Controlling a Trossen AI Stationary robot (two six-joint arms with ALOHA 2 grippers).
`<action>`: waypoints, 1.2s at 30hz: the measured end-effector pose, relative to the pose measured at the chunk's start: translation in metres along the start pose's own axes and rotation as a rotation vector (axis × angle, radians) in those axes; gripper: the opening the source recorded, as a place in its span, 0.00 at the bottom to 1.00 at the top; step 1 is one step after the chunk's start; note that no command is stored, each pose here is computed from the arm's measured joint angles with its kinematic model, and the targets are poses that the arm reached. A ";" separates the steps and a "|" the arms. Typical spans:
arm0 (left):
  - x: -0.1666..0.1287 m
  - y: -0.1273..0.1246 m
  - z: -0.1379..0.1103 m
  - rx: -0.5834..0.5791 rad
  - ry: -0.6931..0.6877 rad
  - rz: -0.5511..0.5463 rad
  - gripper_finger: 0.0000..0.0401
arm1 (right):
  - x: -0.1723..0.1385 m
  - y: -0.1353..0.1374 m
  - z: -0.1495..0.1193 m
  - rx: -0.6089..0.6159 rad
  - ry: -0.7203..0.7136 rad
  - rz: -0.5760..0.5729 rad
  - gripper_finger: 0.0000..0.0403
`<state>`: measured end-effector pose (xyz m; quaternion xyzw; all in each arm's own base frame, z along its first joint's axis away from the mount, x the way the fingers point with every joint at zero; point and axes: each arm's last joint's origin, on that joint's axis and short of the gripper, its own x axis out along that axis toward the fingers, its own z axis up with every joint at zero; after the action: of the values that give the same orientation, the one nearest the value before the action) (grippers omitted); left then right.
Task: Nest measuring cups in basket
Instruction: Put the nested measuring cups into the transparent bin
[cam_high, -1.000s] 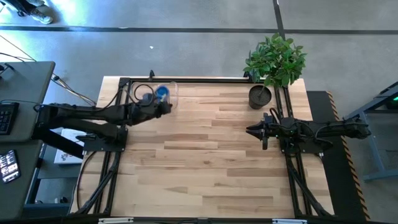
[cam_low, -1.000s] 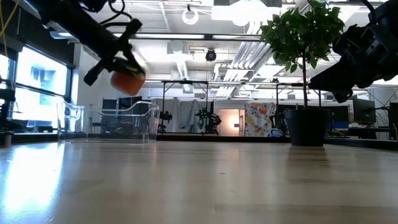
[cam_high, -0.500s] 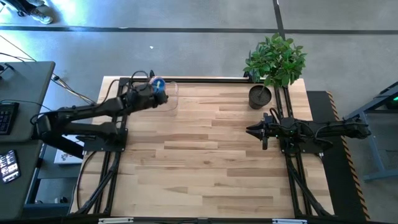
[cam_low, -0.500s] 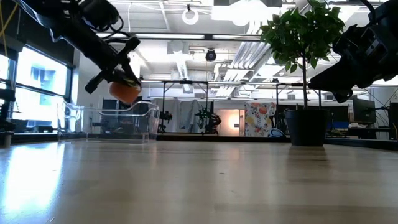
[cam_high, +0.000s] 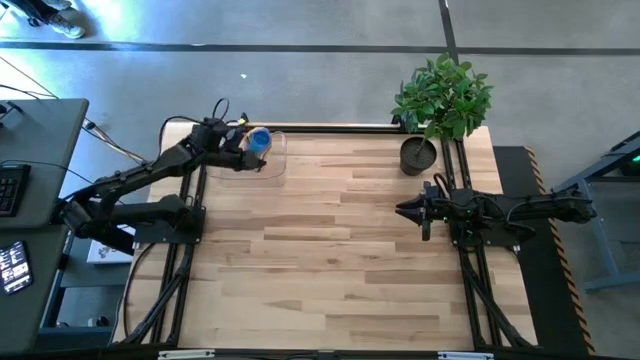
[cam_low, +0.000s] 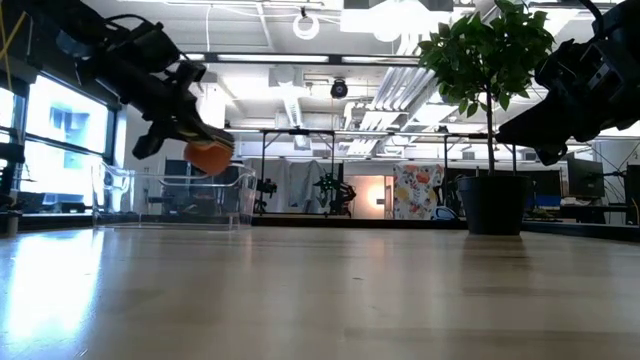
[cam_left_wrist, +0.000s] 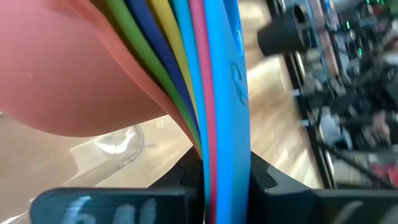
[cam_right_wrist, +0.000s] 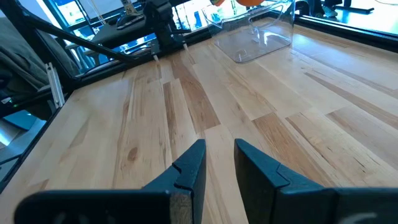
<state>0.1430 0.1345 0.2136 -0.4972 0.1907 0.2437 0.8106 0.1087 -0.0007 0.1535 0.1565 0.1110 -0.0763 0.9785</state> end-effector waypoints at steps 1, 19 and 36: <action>-0.001 0.003 0.000 0.015 0.017 -0.009 0.10 | 0.000 0.000 0.000 0.000 0.000 0.000 0.19; 0.018 0.029 0.007 0.226 0.260 0.025 0.10 | 0.000 0.000 0.000 0.000 0.001 0.000 0.19; 0.031 0.034 0.022 0.211 0.317 0.045 0.10 | 0.000 0.000 0.000 0.000 0.000 0.000 0.19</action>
<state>0.1496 0.1740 0.1823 -0.4373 0.3516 0.1589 0.8123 0.1087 -0.0006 0.1536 0.1564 0.1112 -0.0763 0.9784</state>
